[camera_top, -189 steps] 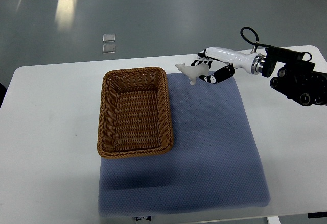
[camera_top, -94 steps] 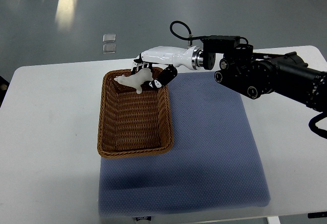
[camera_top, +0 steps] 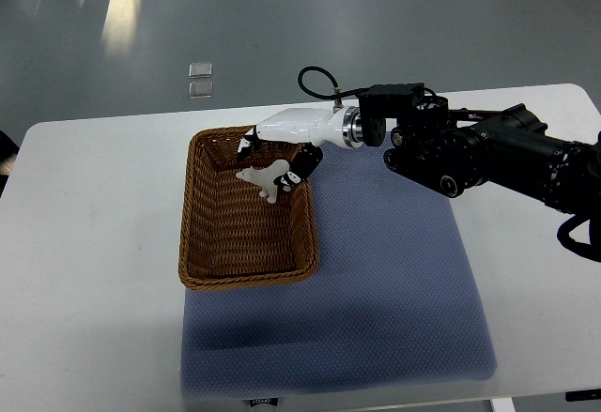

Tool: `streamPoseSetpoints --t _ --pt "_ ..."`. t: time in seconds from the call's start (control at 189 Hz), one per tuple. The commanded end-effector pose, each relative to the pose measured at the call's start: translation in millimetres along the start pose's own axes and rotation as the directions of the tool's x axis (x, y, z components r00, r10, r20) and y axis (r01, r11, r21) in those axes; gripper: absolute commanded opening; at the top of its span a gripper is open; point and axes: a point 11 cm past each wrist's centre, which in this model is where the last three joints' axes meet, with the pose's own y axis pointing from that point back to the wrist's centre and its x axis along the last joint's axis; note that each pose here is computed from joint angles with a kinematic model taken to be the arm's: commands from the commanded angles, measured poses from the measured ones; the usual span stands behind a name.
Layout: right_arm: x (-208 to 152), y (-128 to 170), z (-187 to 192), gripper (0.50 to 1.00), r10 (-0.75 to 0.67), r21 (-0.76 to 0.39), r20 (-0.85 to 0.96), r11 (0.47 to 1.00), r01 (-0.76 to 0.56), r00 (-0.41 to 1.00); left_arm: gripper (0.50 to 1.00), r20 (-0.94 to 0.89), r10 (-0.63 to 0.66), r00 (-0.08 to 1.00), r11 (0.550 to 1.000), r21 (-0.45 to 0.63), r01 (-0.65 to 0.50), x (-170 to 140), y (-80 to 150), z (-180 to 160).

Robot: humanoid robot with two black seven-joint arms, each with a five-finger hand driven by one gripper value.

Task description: Place white bear in brown basket with right hand

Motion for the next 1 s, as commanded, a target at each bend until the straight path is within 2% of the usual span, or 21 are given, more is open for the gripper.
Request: streamPoseSetpoints --t 0.0,0.058,0.18,0.275,0.439,0.571,0.683,0.735,0.857,0.995 --pt "3 0 0 0.823 0.018 0.001 -0.009 1.0 -0.018 1.0 1.0 0.0 0.0 1.0 1.0 0.0 0.0 0 0 0" --pt "5 0 -1 0.829 0.031 0.002 -0.013 1.0 -0.031 0.999 1.0 0.0 0.0 1.0 1.0 0.0 0.0 0 0 0" --pt "6 0 -1 0.899 0.059 0.006 0.01 0.998 -0.059 0.998 1.0 0.0 0.001 1.0 1.0 -0.001 -0.001 0 0 0" --pt "11 3 2 0.913 0.084 0.003 0.03 0.996 -0.084 0.996 1.0 -0.001 0.003 1.0 1.0 -0.001 -0.003 1 0 0" --pt "25 11 9 0.924 0.219 -0.012 0.184 0.975 -0.22 0.958 1.0 -0.001 0.003 1.0 1.0 0.0 -0.003 1 0 0" --pt "40 37 35 0.924 0.353 -0.081 0.306 0.935 -0.346 0.884 1.0 -0.001 0.003 1.0 1.0 -0.001 -0.003 1 0 0" --pt "36 61 63 0.924 0.469 -0.179 0.435 0.882 -0.437 0.769 1.0 0.001 0.003 1.0 1.0 -0.001 -0.003 1 0 0" --pt "30 76 81 0.924 0.539 -0.263 0.499 0.84 -0.474 0.679 1.0 0.001 0.003 1.0 1.0 0.001 -0.003 1 0 0" --pt "14 107 118 0.926 0.687 -0.458 0.613 0.711 -0.533 0.389 1.0 0.0 -0.003 1.0 1.0 -0.001 0.003 0 0 1" --pt "-5 132 144 0.926 0.744 -0.604 0.663 0.598 -0.528 0.085 1.0 0.002 -0.005 1.0 1.0 -0.001 0.005 0 0 1"
